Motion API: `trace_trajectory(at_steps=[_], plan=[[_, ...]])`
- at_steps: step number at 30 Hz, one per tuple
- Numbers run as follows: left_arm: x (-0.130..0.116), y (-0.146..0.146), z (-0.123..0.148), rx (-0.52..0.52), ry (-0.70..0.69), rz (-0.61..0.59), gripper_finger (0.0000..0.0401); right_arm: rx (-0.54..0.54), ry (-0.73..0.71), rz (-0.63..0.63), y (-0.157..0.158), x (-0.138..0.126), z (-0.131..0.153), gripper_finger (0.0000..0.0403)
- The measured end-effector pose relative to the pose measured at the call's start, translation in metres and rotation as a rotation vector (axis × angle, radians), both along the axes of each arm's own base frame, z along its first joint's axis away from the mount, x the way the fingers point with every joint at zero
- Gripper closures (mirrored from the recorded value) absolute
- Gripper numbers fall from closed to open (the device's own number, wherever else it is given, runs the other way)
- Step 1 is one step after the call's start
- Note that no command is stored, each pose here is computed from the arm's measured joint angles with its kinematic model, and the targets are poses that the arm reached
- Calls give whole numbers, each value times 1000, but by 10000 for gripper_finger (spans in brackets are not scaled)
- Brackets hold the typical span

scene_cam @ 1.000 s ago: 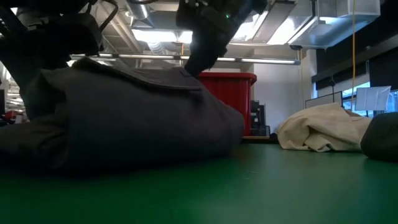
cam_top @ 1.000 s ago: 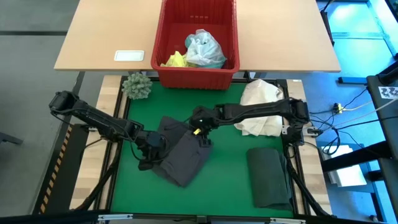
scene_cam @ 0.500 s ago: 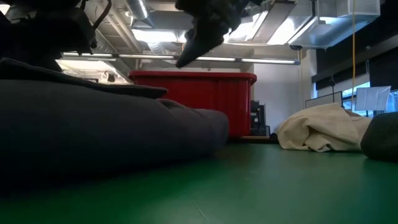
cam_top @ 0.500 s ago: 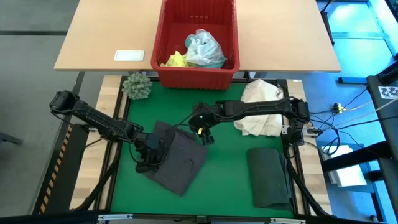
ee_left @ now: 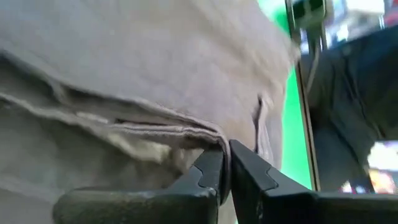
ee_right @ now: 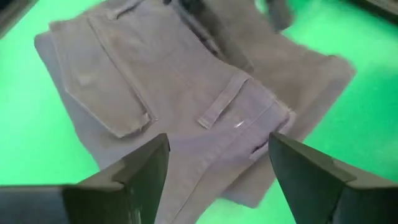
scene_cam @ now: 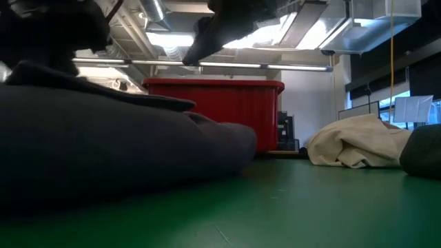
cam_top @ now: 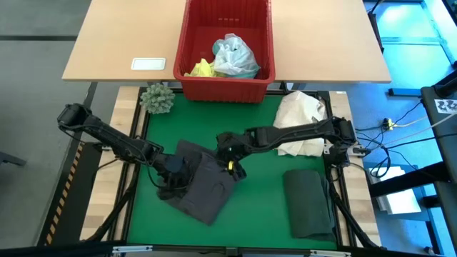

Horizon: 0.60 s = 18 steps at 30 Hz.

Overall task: Fold Laundry from Bin
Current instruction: Fold the gray short

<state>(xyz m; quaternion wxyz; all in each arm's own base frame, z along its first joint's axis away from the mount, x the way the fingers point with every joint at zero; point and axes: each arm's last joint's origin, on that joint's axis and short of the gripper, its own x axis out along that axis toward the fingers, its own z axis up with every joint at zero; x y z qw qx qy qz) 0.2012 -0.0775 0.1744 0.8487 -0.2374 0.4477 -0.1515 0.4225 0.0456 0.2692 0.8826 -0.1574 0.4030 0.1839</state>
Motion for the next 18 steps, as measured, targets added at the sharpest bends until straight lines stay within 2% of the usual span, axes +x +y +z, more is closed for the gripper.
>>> trace_trajectory(at_steps=[3, 6, 9, 13, 18], plan=[[5, -2, 5, 16, -77, 57, 379, -60, 39, -20, 8, -2, -6, 141], [5, -3, 6, 27, -99, 57, 377, -43, 80, -65, 10, -2, -13, 152], [1, -2, 6, 33, -65, 51, 375, 19, 123, -58, 18, 1, -24, 166], [-7, 2, 7, 60, -13, 70, 374, 28, 170, -27, 34, 4, -41, 193], [-26, 12, 5, 165, 125, 164, 374, 35, 232, -21, 50, 7, -65, 246]])
